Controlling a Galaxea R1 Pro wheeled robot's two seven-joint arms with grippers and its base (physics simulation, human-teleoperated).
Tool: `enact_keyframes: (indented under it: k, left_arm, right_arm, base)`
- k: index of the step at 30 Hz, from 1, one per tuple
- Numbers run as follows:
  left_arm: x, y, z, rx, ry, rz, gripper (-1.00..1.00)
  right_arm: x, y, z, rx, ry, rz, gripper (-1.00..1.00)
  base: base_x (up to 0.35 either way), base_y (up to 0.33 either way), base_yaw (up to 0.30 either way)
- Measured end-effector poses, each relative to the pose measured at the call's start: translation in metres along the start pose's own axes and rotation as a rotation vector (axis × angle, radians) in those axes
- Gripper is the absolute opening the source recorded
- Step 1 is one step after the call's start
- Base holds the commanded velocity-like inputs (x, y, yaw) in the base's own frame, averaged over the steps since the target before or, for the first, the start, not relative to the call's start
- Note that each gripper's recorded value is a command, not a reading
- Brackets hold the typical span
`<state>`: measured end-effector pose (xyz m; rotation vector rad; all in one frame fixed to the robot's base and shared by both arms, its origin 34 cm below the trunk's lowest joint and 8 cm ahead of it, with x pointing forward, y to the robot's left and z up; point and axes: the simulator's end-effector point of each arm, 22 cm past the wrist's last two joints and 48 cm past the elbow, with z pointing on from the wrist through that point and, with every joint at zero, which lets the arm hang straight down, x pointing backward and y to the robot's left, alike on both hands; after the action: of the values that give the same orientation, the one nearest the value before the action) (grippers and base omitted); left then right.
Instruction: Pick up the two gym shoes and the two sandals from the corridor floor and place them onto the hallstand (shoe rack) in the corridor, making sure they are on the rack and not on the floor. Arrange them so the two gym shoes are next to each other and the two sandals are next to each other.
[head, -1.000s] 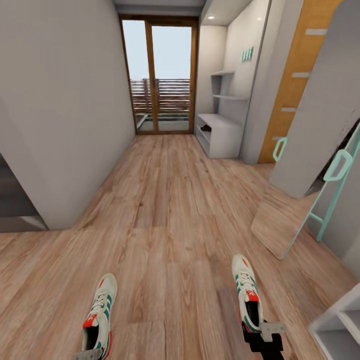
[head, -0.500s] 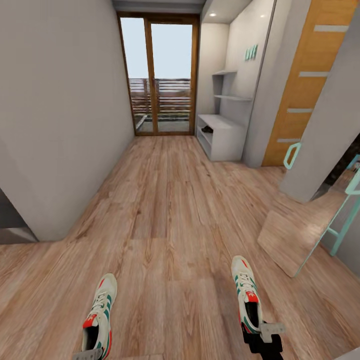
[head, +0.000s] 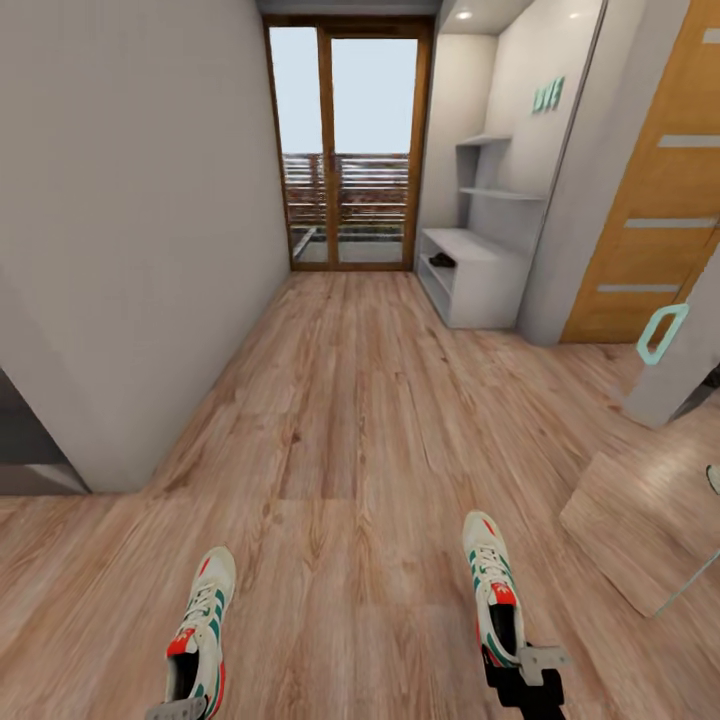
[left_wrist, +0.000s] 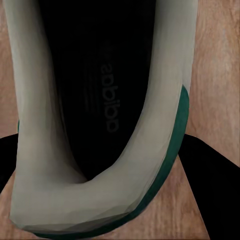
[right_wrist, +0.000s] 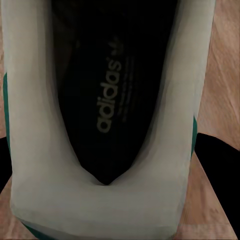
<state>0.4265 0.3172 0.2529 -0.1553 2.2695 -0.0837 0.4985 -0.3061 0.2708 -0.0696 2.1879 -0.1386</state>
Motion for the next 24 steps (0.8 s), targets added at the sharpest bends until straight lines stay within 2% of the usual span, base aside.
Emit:
enact_keyframes:
  k: [24]
  left_arm:
    - [0.0013, -0.0010, -0.0001, 0.003, 0.003, 0.003, -1.00]
  right_arm:
    - [0.0004, -0.0055, -0.0003, 0.009, -0.002, 0.001, -1.00]
  base:
    - [0.338, 0.084, 0.003]
